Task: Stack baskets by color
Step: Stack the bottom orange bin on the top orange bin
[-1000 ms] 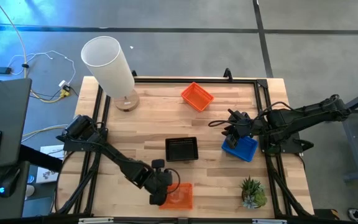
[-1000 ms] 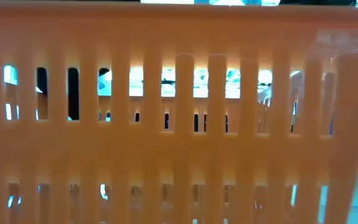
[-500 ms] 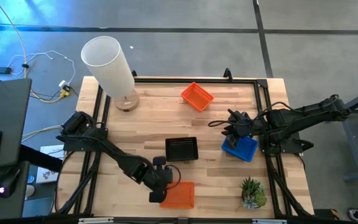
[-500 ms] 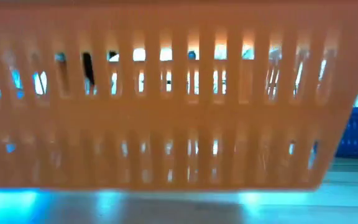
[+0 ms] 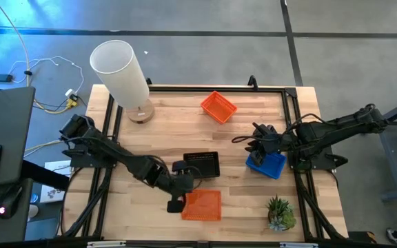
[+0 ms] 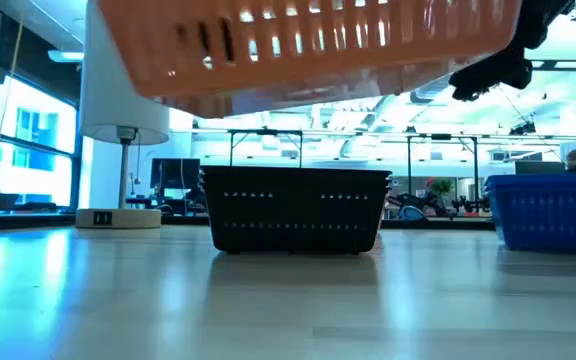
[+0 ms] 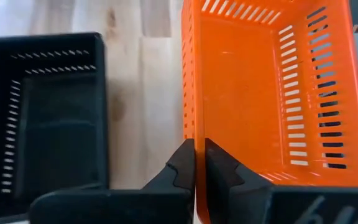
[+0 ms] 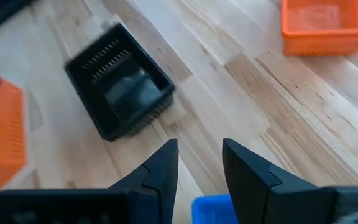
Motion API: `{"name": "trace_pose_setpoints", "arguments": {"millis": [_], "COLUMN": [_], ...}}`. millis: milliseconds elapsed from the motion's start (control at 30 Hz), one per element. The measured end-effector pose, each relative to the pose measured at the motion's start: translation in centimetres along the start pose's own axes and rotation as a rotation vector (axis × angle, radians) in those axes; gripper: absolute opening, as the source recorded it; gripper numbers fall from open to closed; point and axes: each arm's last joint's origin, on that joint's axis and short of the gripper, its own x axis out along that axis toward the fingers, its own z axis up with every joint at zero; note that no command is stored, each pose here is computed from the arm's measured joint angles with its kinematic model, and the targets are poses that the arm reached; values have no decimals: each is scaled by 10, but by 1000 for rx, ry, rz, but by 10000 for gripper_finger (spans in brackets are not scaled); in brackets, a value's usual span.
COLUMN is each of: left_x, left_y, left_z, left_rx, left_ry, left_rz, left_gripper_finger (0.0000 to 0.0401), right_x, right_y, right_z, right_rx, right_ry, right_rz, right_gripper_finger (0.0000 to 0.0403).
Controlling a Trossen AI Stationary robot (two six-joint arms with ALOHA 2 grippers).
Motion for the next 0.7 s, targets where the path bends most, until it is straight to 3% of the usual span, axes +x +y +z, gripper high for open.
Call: {"name": "trace_pose_setpoints", "arguments": {"millis": [400, 700], "left_x": [-19, -38], "left_y": [38, 63], "left_z": [16, 24], "left_rx": [62, 115], "left_ry": [-31, -67], "left_rz": [33, 85], "left_gripper_finger": [0, 0], "right_x": [-3, -1], "right_y": [15, 9], "right_z": [23, 37], "right_rx": [-85, -70], "right_ry": [-228, -313], "right_rz": [146, 136], "right_gripper_finger": [113, 113]}}
